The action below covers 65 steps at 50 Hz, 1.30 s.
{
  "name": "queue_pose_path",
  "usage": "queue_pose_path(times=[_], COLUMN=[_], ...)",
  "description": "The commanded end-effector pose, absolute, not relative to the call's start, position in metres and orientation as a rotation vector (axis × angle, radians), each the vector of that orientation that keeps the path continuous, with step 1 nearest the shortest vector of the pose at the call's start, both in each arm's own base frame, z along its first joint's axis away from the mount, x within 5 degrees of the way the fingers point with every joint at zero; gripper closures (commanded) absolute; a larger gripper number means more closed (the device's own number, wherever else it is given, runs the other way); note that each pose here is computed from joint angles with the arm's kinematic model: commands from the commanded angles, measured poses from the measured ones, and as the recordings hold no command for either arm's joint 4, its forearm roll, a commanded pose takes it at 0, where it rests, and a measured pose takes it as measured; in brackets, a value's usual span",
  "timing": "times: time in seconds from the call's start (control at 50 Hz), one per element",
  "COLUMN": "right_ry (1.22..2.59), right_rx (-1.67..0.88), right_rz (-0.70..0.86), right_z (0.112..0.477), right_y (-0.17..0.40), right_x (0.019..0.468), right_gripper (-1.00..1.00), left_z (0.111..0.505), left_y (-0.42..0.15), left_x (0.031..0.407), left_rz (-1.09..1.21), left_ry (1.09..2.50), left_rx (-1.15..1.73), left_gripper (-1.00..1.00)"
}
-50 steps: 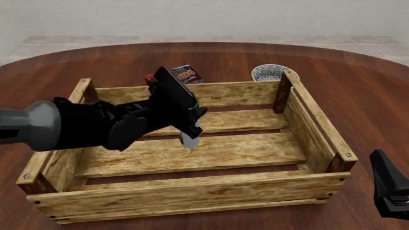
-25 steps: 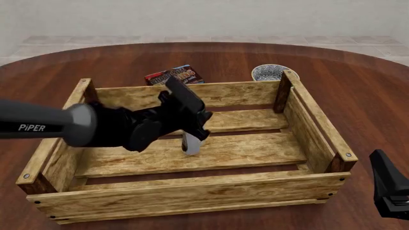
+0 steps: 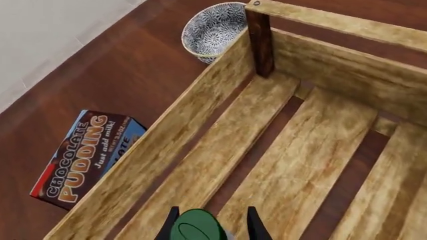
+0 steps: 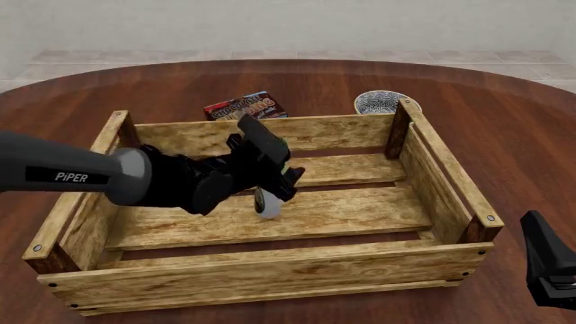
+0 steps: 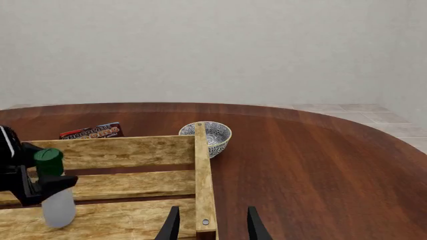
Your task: Pick up the salad dressing and put it in the tray.
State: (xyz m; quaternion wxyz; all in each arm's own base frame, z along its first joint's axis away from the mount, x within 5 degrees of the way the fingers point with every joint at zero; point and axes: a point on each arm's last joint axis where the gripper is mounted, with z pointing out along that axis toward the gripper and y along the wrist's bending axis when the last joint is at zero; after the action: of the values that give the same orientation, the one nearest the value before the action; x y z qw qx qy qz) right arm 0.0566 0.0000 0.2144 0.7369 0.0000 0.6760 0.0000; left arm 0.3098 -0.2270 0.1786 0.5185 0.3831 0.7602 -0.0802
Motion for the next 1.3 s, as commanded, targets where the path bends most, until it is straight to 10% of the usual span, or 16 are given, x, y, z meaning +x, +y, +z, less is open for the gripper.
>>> queue_pose_path(times=[0.02,1.3], right_ry=[1.485,1.485], right_rx=[0.000,0.000], right_rz=[0.000,0.000], right_z=[0.214,0.214], right_y=[0.000,0.000], right_x=[0.057,0.057], right_gripper=[-1.00,-1.00], left_z=[0.164,0.289], left_y=[-0.220,-0.168], left_x=[0.306,0.251], left_rz=[-0.162,-0.145], left_ry=[1.851,1.631], left_rx=[0.984,0.860], left_gripper=[-1.00,-1.00])
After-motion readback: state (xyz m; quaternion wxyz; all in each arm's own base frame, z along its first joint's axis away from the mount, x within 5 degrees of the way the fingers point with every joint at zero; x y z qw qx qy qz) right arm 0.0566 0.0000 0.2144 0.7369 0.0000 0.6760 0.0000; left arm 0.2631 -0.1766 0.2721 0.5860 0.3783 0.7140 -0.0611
